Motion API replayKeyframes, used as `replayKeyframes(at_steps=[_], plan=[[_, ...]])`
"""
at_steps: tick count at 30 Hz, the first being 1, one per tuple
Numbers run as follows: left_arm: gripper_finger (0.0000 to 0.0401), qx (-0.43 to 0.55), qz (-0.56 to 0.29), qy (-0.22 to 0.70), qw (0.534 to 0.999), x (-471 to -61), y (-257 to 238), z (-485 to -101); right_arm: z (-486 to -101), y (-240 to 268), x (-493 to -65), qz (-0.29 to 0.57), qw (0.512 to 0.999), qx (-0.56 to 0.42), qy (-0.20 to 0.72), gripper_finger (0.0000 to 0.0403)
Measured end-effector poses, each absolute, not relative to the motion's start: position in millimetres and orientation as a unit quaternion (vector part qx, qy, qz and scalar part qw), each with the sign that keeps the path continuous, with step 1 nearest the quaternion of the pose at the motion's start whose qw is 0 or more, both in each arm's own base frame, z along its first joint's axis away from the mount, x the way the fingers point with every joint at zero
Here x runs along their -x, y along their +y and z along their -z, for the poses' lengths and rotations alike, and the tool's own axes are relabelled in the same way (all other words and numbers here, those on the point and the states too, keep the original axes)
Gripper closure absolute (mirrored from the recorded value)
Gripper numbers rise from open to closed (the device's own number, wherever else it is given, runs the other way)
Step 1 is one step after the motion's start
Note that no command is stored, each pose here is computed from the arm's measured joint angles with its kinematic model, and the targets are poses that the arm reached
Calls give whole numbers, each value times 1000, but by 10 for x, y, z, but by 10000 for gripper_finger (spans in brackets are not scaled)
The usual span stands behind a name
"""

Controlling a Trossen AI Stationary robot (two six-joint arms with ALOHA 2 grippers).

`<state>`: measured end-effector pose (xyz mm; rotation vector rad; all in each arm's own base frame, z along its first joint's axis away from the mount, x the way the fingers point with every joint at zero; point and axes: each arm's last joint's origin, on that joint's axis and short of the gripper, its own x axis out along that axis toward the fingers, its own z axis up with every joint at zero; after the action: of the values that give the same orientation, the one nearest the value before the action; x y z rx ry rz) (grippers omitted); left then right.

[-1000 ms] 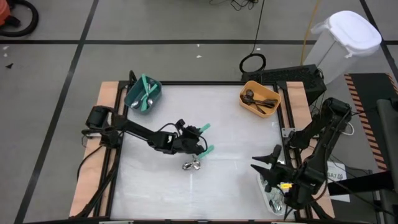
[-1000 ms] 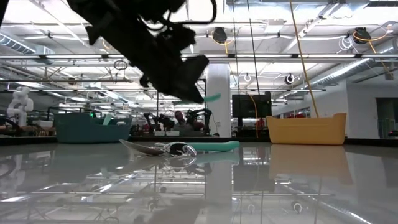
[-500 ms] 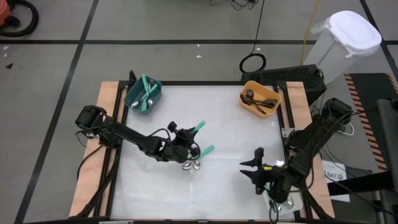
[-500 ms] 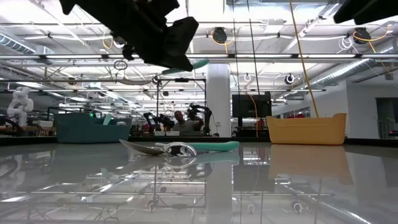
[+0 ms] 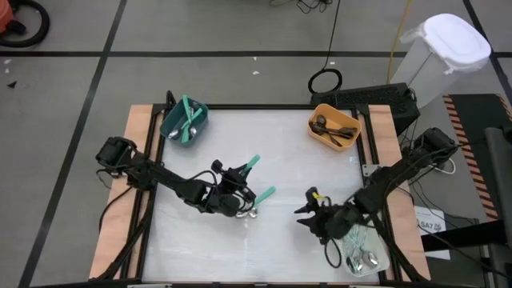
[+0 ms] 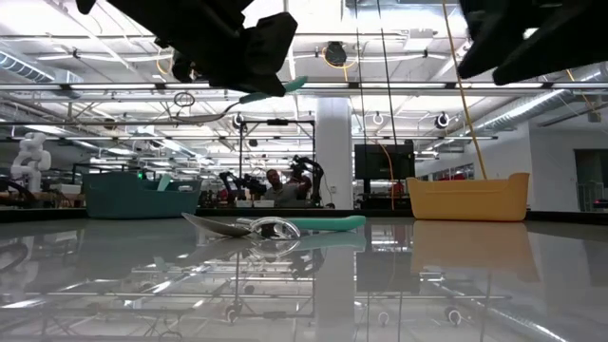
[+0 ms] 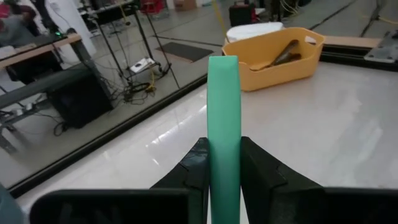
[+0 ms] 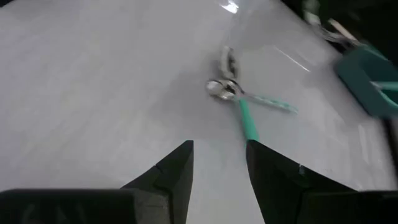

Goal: Sort silverware by color (type)
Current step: Put the green spoon into the blue bin

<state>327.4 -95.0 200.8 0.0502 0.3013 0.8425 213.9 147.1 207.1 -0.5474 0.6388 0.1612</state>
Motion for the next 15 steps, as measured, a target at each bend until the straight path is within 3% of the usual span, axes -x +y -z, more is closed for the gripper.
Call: replayKeyframes(at_steps=[4, 8, 15], plan=[[346, -15, -417, 136, 899, -3268, -953, -2011, -2094, 1315, -2304, -130, 904, 286, 288, 261], [346, 36, -435, 116, 892, -3237, -879, -2056, -2135, 1102, -2459, -148, 896, 325, 264, 261], [346, 29, -469, 135, 872, -3058, -792, -2093, -2155, 786, -2702, -162, 907, 320, 221, 261]])
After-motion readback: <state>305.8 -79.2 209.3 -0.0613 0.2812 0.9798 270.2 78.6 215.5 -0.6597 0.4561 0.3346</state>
